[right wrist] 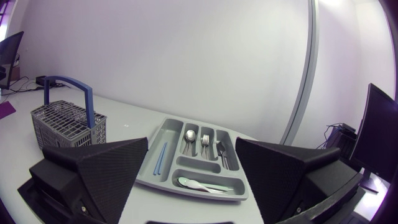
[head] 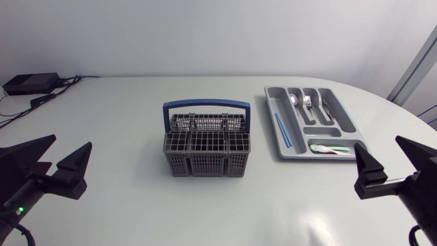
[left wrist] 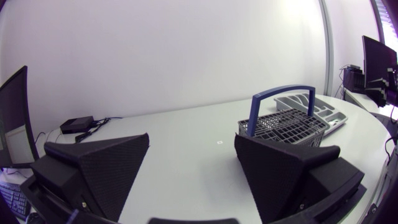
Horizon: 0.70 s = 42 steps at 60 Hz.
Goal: Unload the cutlery basket into the drawer organizer.
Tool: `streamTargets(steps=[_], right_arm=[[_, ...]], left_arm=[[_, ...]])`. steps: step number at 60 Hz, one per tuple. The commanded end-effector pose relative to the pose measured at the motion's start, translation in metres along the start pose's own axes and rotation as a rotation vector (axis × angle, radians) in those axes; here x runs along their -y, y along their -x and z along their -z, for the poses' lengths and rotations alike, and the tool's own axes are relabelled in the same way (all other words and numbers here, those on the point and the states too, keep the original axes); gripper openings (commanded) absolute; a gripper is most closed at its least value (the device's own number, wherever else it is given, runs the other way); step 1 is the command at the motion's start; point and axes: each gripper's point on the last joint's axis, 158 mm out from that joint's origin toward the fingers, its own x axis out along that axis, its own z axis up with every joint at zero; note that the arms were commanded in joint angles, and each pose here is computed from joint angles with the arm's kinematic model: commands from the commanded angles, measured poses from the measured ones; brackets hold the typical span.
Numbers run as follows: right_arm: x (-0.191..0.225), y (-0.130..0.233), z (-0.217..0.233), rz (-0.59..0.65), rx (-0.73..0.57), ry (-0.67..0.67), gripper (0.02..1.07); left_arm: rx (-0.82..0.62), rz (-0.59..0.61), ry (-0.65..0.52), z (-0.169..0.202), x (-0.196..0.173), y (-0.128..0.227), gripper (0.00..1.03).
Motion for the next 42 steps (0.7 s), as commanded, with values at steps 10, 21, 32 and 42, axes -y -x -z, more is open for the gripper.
streamTargets(steps=[10,21,32,42], right_arm=[[-0.006,-0.002,0.020,0.010,0.013,-0.123,1.03],[-0.010,-0.003,0.031,0.020,0.024,-0.192,1.03],[-0.010,-0.003,0.032,0.020,0.025,-0.196,1.03],[-0.010,-0.003,0.032,0.020,0.025,-0.196,1.03]], left_arm=[[0.045,-0.065,0.085,0.024,-0.011,-0.001,0.99],[0.088,-0.104,0.128,0.037,-0.018,-0.001,0.99],[0.091,-0.106,0.131,0.038,-0.019,-0.002,0.99],[0.091,-0.106,0.131,0.038,-0.019,-0.002,0.99]])
